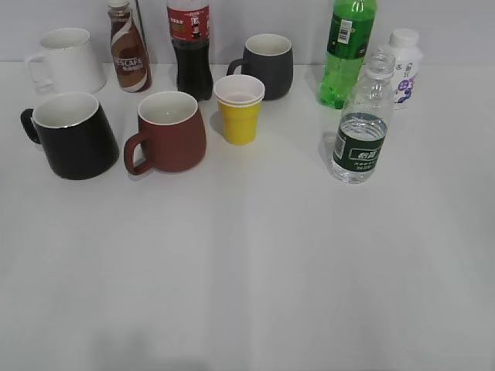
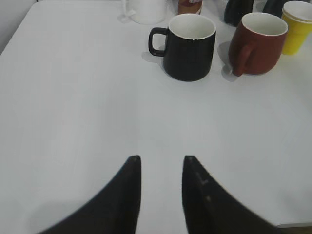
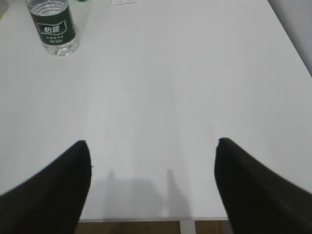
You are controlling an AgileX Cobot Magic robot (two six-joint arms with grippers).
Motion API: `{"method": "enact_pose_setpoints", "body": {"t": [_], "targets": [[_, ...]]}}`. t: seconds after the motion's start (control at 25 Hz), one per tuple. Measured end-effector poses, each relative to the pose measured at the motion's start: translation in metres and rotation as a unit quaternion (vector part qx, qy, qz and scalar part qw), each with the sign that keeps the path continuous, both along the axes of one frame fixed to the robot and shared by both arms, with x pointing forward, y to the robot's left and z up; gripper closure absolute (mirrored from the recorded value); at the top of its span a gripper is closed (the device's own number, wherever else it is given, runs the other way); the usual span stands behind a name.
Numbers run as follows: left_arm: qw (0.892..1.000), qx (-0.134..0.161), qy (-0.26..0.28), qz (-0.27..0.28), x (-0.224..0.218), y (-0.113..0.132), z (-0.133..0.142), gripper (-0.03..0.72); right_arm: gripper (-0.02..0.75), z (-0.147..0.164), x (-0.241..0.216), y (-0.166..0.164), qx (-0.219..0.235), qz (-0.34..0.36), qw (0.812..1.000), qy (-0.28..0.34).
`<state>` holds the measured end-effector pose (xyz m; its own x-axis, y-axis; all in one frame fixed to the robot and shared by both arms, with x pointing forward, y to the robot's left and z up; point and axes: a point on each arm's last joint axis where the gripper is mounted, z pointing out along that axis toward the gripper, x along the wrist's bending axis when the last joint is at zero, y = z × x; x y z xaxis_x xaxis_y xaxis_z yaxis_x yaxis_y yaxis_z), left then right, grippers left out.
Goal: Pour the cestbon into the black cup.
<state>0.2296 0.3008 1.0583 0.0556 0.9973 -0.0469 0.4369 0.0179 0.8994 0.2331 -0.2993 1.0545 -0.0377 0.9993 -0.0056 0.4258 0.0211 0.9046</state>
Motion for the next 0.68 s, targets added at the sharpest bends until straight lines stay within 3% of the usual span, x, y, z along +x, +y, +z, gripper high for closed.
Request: {"method": "enact_pose_setpoints", "body": {"t": [0.68], "targets": [[1.0,0.0,0.0,0.002,0.0,0.0,0.0,0.47,0.146,0.0,-0.0001,0.0,0.0,0.0,1.0,0.0]]}}
